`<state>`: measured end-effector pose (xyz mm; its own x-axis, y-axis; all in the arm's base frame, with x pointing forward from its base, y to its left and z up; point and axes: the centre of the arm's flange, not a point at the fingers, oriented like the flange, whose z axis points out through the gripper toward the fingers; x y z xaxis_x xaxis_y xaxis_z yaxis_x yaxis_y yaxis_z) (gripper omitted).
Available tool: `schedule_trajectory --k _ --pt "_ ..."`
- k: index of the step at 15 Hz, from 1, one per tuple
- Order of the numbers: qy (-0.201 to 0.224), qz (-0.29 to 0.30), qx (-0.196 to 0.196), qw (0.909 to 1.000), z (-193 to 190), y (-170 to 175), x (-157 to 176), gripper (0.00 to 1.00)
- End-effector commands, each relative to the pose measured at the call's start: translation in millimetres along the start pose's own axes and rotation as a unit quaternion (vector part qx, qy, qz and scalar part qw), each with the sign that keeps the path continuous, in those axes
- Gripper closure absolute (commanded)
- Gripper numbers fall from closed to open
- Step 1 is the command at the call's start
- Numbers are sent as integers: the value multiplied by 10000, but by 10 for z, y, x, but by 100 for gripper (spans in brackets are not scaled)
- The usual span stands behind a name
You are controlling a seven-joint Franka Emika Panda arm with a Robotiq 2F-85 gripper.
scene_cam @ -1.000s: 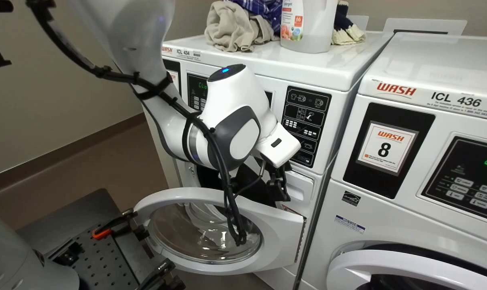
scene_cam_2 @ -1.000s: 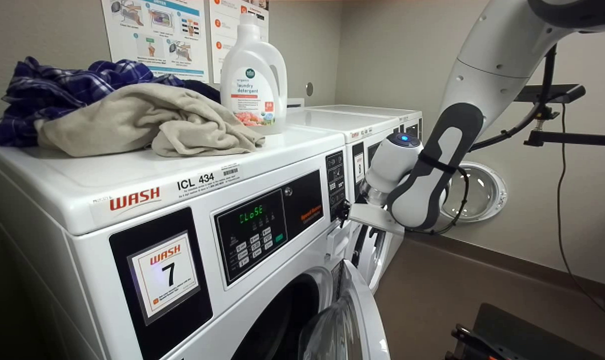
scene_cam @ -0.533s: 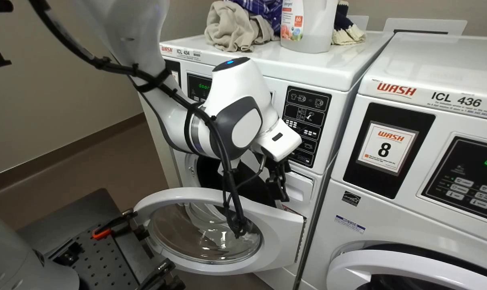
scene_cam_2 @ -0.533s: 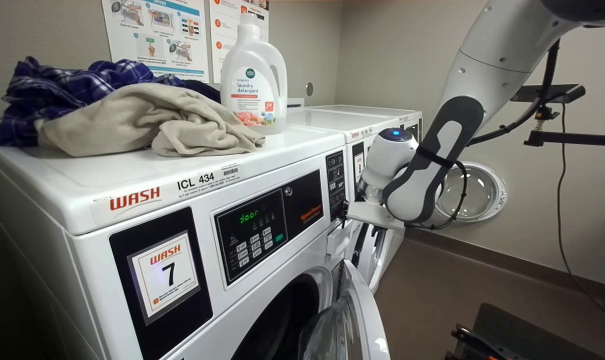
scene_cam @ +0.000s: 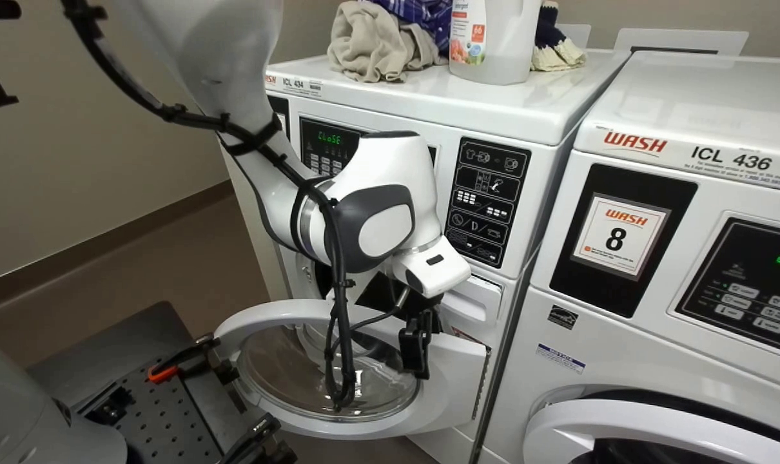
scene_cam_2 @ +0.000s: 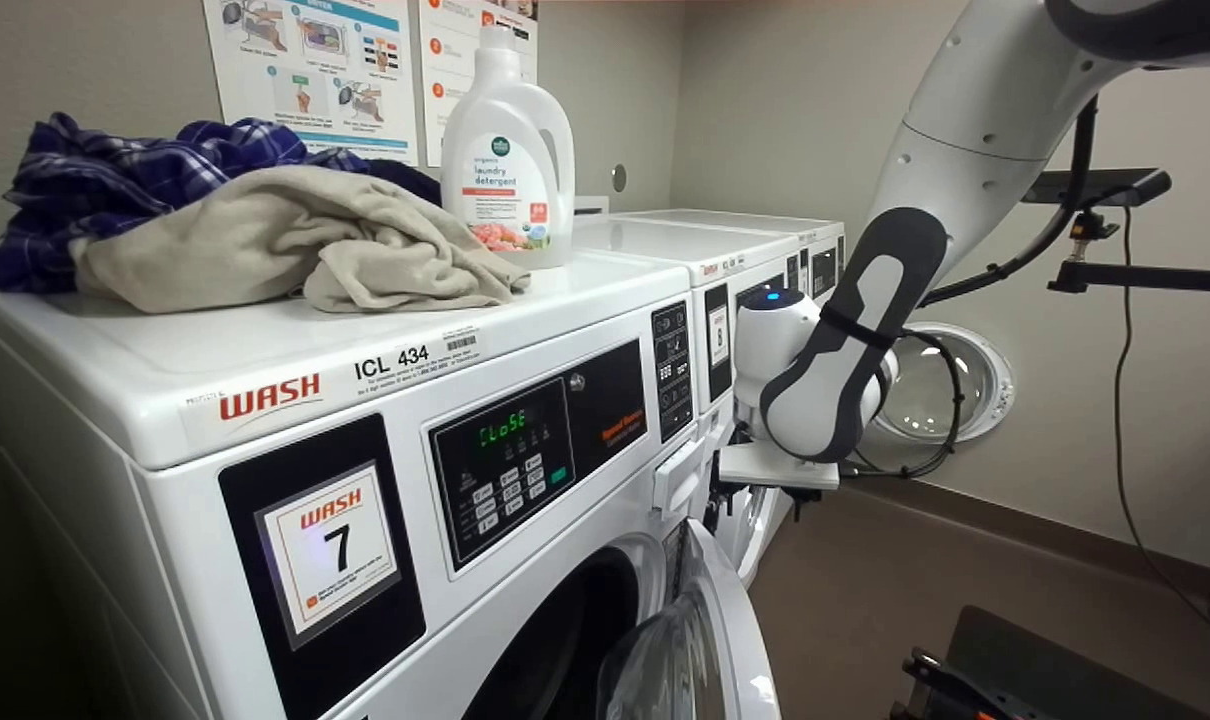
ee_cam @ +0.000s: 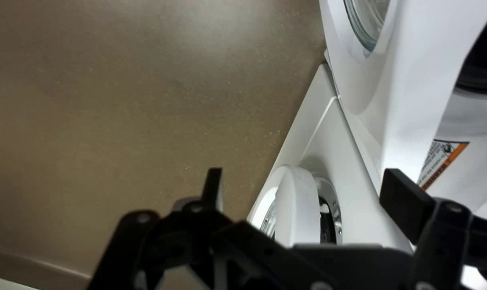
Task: Open the detergent tray on the first washing machine from the left
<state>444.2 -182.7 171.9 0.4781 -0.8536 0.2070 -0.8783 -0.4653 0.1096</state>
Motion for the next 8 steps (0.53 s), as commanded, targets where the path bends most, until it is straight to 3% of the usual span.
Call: schedule_trajectory --k 1,8 --pt "-153 51 56 9999 -64 50 12 0" --pt "103 313 818 9961 -596 -17 148 0"
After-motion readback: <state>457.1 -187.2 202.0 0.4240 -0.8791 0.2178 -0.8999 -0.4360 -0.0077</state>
